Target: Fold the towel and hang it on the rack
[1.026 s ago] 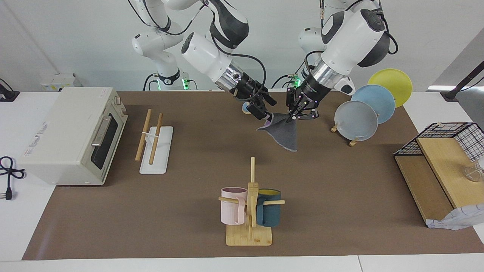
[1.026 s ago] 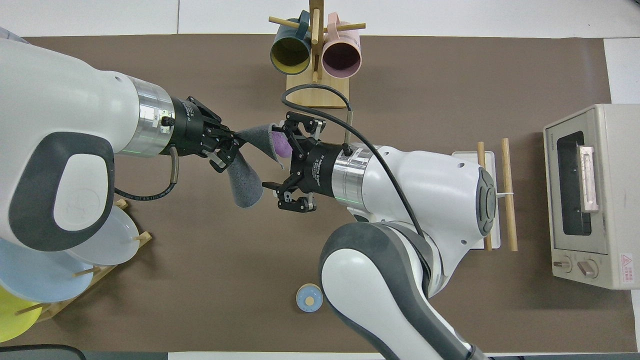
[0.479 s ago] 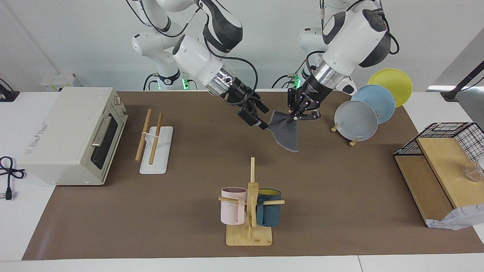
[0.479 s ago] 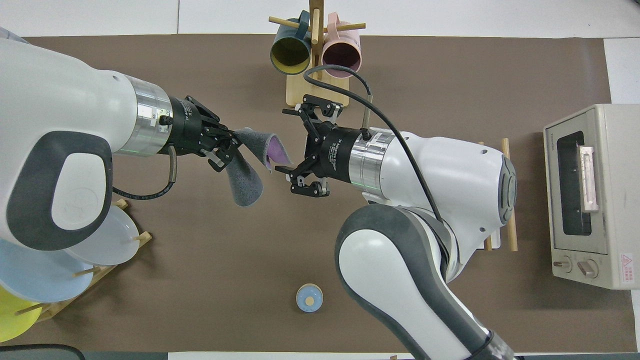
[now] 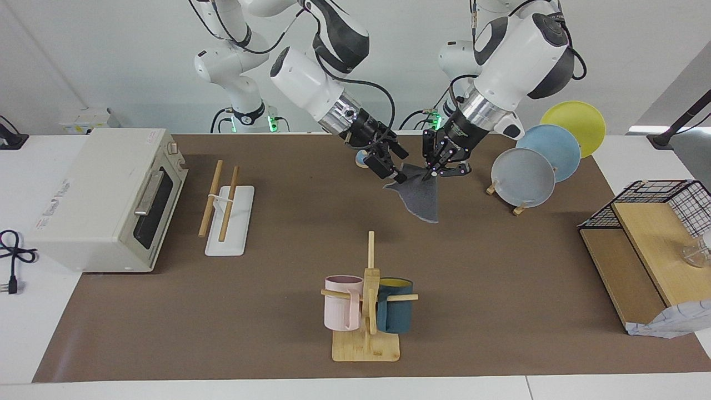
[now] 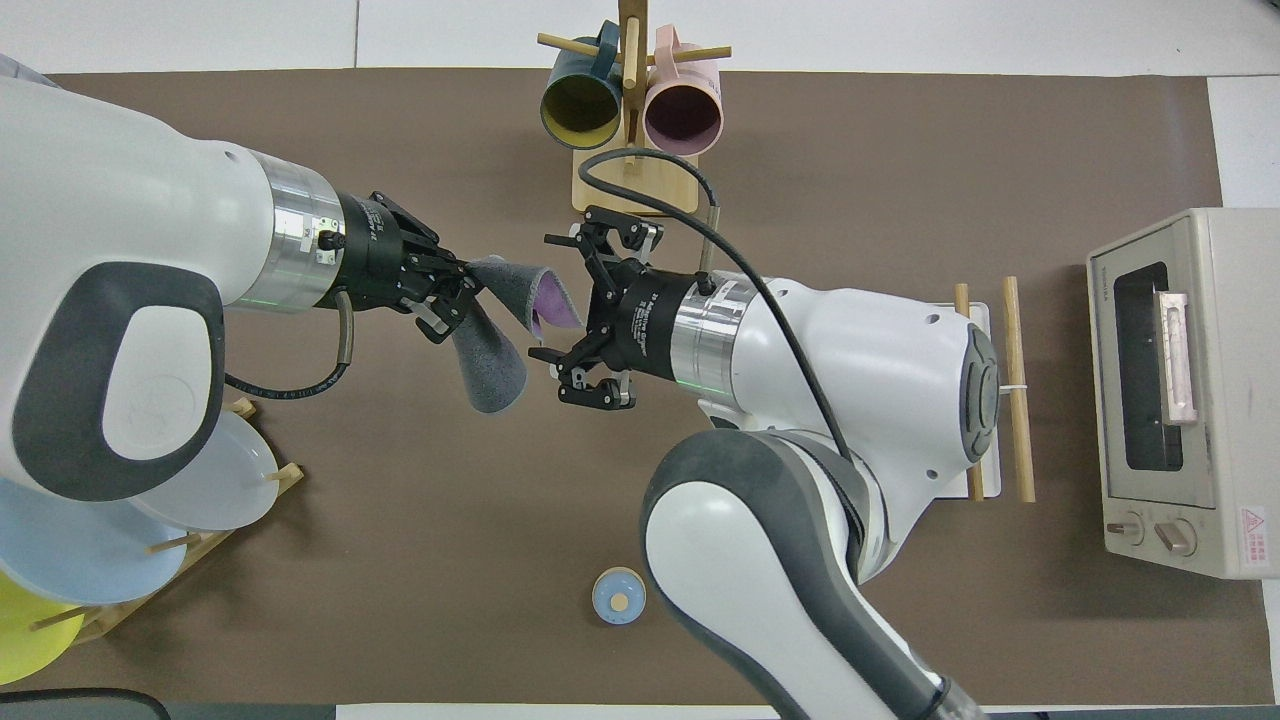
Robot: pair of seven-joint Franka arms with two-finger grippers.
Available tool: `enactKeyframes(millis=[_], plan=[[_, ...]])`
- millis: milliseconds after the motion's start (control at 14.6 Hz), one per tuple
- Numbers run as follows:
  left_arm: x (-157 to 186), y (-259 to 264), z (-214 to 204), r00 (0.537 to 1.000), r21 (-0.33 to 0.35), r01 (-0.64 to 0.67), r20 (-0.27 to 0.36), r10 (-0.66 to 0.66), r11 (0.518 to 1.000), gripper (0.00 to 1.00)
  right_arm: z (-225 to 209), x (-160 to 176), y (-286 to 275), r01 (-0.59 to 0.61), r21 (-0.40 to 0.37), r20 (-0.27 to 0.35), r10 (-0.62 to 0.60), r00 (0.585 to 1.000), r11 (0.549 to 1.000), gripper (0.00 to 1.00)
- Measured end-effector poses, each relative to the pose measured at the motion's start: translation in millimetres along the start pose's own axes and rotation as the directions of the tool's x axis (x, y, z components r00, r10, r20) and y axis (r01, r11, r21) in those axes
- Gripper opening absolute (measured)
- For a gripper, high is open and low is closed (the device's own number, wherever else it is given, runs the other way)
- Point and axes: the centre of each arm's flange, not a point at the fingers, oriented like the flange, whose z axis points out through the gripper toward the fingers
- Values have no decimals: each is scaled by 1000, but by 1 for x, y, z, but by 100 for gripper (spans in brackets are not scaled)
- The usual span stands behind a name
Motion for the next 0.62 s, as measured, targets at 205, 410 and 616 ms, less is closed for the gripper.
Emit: enactKeyframes(millis=[205,410,616], plan=[[0,0,0,1000,0,6,0,-6,1000,2,10,4,-8,-6,3,-5,6,1000,1000,100],[0,0,0,1000,0,11,0,-11,1000,2,20,3,-7,-2,-6,-5,2,1000,1000,100],[0,0,0,1000,0,14,0,-14,1000,2,21,2,-7,3,-7,-6,-3,1000,1000,70]])
